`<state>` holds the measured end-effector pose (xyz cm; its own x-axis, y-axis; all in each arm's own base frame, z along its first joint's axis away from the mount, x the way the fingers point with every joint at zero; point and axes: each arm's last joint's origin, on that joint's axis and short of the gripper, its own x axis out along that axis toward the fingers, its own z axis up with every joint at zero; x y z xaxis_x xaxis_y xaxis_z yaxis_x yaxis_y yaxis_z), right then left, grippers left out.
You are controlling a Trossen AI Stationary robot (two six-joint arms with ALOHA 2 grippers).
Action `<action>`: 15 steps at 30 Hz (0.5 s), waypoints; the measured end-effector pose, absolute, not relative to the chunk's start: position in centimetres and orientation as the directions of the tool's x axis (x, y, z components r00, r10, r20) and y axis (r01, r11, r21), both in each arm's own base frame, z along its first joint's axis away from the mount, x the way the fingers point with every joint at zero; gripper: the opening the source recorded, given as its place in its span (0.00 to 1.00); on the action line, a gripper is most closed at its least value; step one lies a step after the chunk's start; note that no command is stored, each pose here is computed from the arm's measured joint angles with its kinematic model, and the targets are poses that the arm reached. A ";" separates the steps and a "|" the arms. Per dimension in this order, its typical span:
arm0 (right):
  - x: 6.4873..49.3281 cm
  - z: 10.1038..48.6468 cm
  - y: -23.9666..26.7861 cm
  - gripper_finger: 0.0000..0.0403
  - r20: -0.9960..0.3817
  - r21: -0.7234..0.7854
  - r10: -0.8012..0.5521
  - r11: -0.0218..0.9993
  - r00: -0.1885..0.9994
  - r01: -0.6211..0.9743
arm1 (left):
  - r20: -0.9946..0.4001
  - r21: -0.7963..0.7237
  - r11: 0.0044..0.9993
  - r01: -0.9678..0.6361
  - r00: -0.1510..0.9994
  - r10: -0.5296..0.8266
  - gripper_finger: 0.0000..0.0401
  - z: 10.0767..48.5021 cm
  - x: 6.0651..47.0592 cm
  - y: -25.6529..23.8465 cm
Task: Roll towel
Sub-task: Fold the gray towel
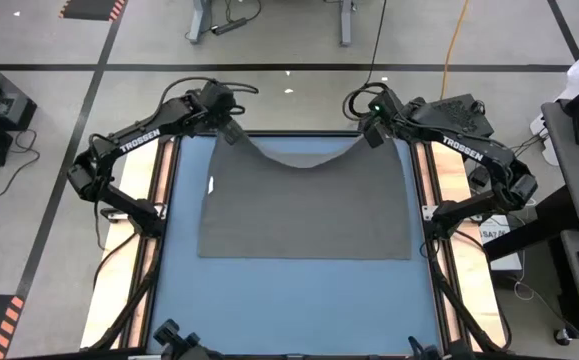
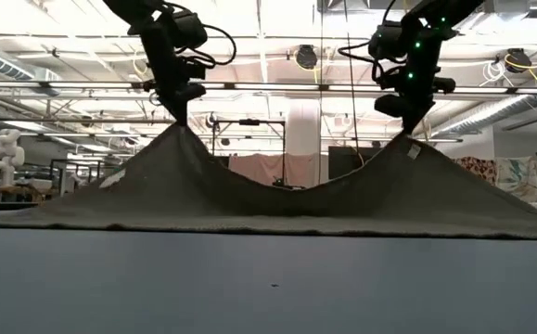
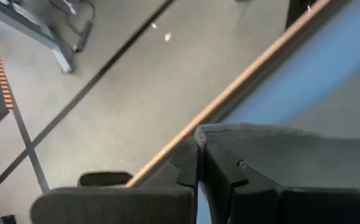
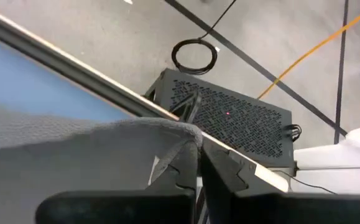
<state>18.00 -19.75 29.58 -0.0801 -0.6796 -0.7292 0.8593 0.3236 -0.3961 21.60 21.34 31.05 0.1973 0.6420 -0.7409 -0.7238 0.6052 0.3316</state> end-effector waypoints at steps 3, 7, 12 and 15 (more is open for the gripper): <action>17.9 29.2 -20.1 0.05 -0.738 -0.403 -0.668 0.319 -0.098 0.857 | -0.714 0.328 0.582 -0.744 0.208 0.668 0.03 31.3 21.5 21.9; 17.6 29.1 -20.2 0.17 -0.744 -0.404 -0.658 0.305 -0.116 0.862 | -0.696 0.330 0.509 -0.795 0.160 0.700 0.03 31.4 21.0 22.4; 17.1 28.9 -20.2 0.34 -0.769 -0.384 -0.626 0.284 -0.133 0.879 | -0.706 0.271 0.448 -0.852 0.141 0.694 0.10 31.3 20.3 22.9; 17.1 28.7 -19.9 0.41 -0.825 -0.301 -0.562 0.333 -0.068 0.894 | -0.721 0.247 0.430 -0.868 0.132 0.680 0.18 31.2 20.0 23.0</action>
<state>17.10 -19.90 28.65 -0.0684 -0.5616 -0.8246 0.8936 0.3331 -0.3009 20.00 23.02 31.16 0.1316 0.6802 -0.7211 -0.8682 0.4302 0.2473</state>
